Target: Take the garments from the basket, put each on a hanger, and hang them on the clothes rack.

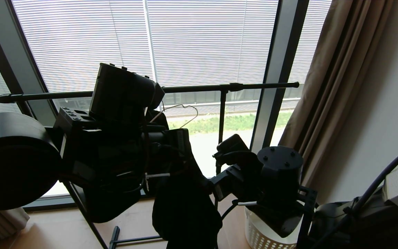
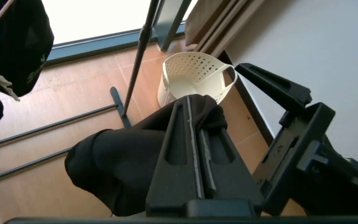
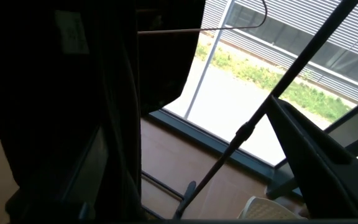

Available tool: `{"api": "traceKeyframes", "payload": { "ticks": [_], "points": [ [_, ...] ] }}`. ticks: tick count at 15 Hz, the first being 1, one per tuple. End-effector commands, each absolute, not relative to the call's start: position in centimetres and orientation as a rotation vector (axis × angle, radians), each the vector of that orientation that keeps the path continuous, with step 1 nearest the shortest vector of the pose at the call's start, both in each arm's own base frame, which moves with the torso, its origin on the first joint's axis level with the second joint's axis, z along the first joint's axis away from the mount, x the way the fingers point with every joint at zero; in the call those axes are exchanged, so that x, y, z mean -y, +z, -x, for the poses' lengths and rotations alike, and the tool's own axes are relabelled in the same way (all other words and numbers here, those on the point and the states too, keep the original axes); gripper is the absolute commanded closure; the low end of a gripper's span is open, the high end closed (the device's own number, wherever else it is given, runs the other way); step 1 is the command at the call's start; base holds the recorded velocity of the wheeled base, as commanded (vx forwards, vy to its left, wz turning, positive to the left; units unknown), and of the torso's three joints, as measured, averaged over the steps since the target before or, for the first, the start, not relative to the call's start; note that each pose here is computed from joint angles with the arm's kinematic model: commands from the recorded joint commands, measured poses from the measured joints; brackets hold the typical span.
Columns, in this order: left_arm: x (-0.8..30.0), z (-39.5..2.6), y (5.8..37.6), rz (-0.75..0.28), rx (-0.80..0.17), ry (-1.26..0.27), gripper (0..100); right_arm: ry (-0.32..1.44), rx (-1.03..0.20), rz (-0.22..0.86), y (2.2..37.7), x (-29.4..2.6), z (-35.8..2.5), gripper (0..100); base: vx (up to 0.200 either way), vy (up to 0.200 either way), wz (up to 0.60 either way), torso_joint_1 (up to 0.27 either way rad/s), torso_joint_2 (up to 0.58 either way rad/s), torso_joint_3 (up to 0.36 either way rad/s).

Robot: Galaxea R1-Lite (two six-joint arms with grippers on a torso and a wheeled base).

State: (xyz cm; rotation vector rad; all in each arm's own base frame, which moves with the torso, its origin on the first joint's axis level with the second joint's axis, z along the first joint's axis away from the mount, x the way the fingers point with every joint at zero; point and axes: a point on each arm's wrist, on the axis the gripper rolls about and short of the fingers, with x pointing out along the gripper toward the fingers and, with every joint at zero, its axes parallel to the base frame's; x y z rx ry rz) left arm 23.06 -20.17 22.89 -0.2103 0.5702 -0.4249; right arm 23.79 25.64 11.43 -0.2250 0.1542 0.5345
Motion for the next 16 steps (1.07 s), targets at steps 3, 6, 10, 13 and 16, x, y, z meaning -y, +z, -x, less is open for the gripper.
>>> {"api": "traceKeyframes", "payload": {
  "ticks": [3,6,10,13,16],
  "points": [
    [19.4,-22.5,23.2,0.217,-0.561,-0.422,100,0.479,-0.196,0.244,9.7,-24.9,-25.9,0,0.000,0.000,0.00,0.000,0.00,0.000],
    [19.0,-22.3,23.5,0.222,-0.553,-0.418,100,0.467,-0.204,0.247,9.4,-24.7,-26.3,0,0.000,0.000,0.00,0.000,0.00,0.000],
    [18.0,-22.2,23.2,0.207,-0.556,-0.398,100,0.446,-0.203,0.244,9.5,-24.1,-26.8,0,0.000,0.000,0.00,0.000,0.00,0.000],
    [17.8,-22.3,23.0,0.207,-0.561,-0.387,100,0.441,-0.201,0.244,9.6,-23.9,-26.9,100,0.000,0.000,0.00,0.000,0.00,0.000],
    [17.1,-22.6,22.2,0.200,-0.584,-0.358,100,0.418,-0.183,0.230,10.3,-23.3,-27.5,100,0.000,0.000,0.00,0.000,0.00,0.000]
  ]
}}
